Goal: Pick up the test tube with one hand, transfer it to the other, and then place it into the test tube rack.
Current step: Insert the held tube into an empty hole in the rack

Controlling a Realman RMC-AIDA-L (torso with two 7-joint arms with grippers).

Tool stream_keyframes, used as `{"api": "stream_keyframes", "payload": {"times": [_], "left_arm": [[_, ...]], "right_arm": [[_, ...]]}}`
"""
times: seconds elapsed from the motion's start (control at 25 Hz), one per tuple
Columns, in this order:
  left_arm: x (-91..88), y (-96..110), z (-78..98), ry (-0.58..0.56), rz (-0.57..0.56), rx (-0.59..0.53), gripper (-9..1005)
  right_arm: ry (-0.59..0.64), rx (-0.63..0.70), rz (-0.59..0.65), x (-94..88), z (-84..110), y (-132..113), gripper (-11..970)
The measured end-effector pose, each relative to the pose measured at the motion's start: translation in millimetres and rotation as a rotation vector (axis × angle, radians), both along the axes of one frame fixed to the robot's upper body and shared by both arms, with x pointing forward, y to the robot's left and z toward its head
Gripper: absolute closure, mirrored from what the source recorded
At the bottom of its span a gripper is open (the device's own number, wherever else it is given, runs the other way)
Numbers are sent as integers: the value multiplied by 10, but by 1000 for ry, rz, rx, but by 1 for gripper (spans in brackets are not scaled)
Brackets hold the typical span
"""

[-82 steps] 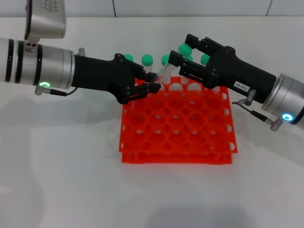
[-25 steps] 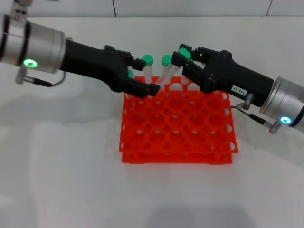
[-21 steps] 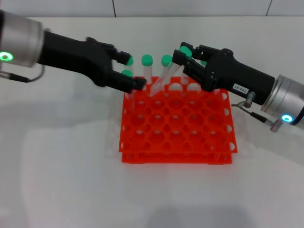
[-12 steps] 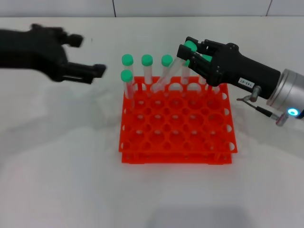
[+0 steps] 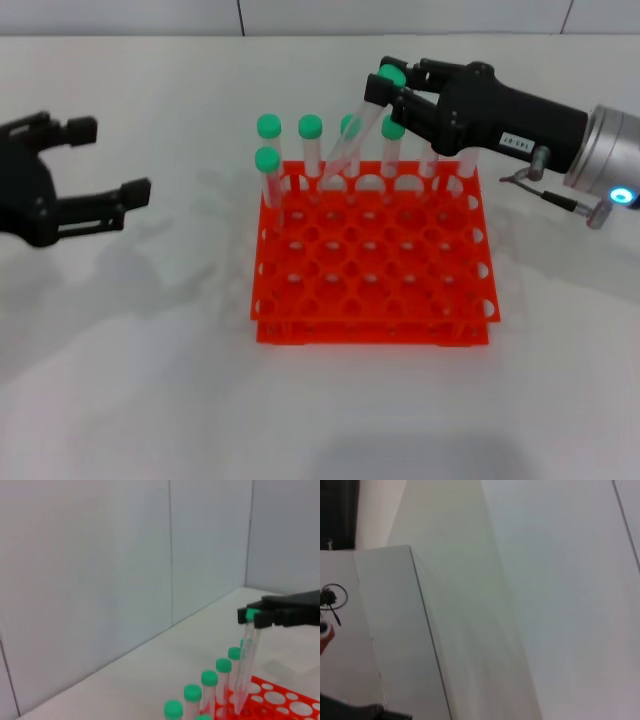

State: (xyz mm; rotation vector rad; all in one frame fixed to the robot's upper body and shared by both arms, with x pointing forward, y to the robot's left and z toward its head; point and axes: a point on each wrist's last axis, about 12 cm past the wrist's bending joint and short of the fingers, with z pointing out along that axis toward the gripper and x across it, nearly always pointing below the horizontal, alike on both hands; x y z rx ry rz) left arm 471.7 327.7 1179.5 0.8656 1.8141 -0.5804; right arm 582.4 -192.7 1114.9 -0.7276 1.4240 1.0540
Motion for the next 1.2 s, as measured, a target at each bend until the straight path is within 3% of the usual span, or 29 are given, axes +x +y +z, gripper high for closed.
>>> {"api": "stream_keyframes", "payload": {"times": [0.28, 0.52, 0.76, 1.2], "left_arm": [[-189, 301, -589, -1, 55, -141, 123], [-376, 389, -951, -10, 67, -179, 126], [-461, 387, -1084, 47, 64, -177, 130], [-511, 399, -1159, 74, 74, -172, 131]], "right_arm": [[-5, -26, 39, 105, 135, -1, 656], [-11, -73, 80, 141, 218, 47, 651], [-7, -130, 94, 176, 275, 122, 647], [21, -238, 104, 226, 340, 343, 638]]}}
